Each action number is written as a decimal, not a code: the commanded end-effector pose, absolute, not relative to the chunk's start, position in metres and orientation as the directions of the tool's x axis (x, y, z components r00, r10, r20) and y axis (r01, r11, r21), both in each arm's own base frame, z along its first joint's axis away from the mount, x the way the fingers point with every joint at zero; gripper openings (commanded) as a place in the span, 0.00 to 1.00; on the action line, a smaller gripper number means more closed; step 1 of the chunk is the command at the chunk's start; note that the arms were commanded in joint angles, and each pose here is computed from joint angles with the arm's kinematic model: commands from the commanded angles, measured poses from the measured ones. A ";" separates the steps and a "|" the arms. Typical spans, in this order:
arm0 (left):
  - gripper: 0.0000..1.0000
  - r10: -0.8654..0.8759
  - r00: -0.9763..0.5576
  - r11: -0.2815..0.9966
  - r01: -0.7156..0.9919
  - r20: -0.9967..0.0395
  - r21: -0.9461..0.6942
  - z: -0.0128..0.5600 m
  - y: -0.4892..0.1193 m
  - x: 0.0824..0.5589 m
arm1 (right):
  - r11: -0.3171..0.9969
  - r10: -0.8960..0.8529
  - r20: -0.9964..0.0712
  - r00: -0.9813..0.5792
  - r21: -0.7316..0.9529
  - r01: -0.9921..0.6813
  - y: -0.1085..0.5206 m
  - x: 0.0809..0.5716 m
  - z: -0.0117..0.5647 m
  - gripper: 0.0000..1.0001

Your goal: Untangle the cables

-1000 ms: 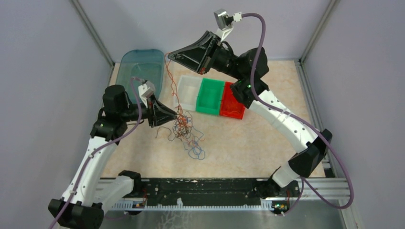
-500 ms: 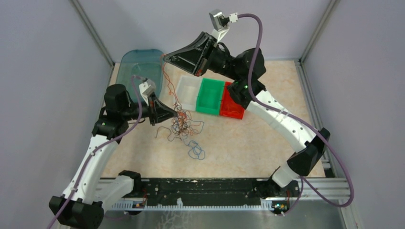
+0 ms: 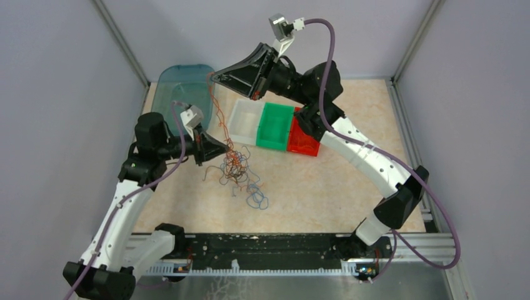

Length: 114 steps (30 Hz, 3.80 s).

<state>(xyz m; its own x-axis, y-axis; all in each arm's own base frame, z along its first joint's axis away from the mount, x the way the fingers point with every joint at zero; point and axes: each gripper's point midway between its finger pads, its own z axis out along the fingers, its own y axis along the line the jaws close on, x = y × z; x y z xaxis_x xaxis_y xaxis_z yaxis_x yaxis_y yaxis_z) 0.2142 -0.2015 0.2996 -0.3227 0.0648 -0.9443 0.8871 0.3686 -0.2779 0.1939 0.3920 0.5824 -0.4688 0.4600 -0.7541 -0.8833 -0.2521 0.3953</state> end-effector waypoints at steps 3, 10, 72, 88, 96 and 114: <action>0.00 0.116 -0.201 0.581 0.808 -0.973 -0.098 0.293 -0.174 0.239 | -0.225 0.535 -0.773 -0.342 0.261 -0.939 0.366 0.169 0.624 0.00; 0.58 0.112 -0.246 0.585 0.800 -0.963 -0.137 0.286 -0.174 0.237 | -0.225 0.530 -0.773 -0.349 0.269 -0.937 0.369 0.171 0.621 0.00; 0.02 0.180 -0.138 0.312 0.947 -0.974 -0.076 0.298 -0.195 0.204 | -0.295 0.493 -0.797 -0.350 0.225 -0.929 0.359 0.148 0.625 0.00; 0.00 0.392 -0.088 0.548 0.822 -0.916 0.156 0.233 -0.151 0.247 | 0.179 0.624 -0.781 0.039 0.094 -0.979 0.249 0.167 0.670 0.00; 0.00 0.520 -0.163 0.645 0.718 -0.838 0.261 0.197 -0.118 0.279 | 0.477 0.597 -0.753 0.277 0.055 -0.877 0.194 0.163 0.695 0.00; 0.17 0.715 -0.278 0.645 0.616 -0.642 0.451 0.130 -0.063 0.299 | 0.668 0.530 -0.740 0.414 0.063 -0.742 0.146 0.158 0.711 0.00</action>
<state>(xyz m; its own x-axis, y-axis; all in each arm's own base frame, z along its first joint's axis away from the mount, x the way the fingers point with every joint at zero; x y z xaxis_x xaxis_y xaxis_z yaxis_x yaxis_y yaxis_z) 0.2934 -0.0720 0.1264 -0.3057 0.6769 -0.6696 0.6423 0.6658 0.3797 0.1529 0.1469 0.7113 0.4129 0.5552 -0.7220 -0.7585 0.6485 0.0650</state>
